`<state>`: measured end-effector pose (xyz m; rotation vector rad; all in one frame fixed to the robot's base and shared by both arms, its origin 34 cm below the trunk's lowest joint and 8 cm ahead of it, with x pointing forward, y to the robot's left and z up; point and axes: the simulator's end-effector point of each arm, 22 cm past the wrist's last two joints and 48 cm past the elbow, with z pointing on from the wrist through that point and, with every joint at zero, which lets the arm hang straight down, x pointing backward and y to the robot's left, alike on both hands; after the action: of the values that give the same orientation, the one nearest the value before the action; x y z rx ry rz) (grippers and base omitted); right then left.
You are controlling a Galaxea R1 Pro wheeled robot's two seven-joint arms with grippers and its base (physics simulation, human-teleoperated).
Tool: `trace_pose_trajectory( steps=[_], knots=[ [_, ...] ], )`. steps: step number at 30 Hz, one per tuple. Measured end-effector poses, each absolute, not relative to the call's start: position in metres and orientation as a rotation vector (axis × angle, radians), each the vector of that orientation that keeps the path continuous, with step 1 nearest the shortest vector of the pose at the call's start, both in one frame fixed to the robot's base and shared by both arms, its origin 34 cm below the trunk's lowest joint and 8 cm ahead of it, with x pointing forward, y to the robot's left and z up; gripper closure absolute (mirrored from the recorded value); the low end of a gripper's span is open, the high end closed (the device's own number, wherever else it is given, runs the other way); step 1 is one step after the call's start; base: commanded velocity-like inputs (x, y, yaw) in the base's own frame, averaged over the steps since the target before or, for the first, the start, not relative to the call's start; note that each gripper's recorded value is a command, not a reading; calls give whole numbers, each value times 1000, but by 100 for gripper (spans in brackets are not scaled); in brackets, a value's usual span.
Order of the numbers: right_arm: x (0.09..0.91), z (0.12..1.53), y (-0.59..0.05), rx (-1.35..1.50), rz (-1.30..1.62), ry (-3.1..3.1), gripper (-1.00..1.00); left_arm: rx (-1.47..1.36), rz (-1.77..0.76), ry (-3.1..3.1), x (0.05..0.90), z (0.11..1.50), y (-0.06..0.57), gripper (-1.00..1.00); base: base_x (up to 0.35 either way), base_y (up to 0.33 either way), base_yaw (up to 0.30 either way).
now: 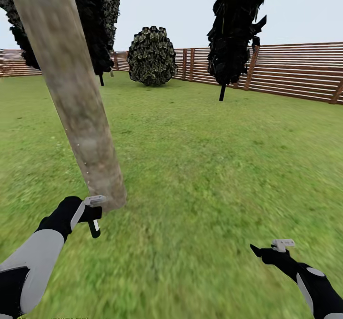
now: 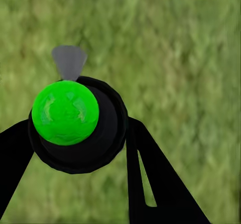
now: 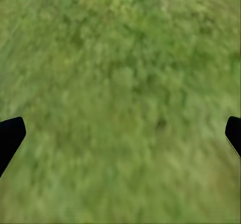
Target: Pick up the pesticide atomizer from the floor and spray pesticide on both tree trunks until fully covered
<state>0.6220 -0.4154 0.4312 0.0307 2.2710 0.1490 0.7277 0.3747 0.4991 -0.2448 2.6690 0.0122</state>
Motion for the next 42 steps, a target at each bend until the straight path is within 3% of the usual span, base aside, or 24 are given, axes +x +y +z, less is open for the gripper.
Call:
trace_pose_trajectory(
  steps=[24,42],
  knots=[
    [622,431,-415,31,149,2271,-100,-247,11,2671,727,498,375,100,92,-260,275],
    [619,430,-426,13,120,2285,-100,-246,-7,2690,753,542,372,100,2,-7,18]
  ],
)
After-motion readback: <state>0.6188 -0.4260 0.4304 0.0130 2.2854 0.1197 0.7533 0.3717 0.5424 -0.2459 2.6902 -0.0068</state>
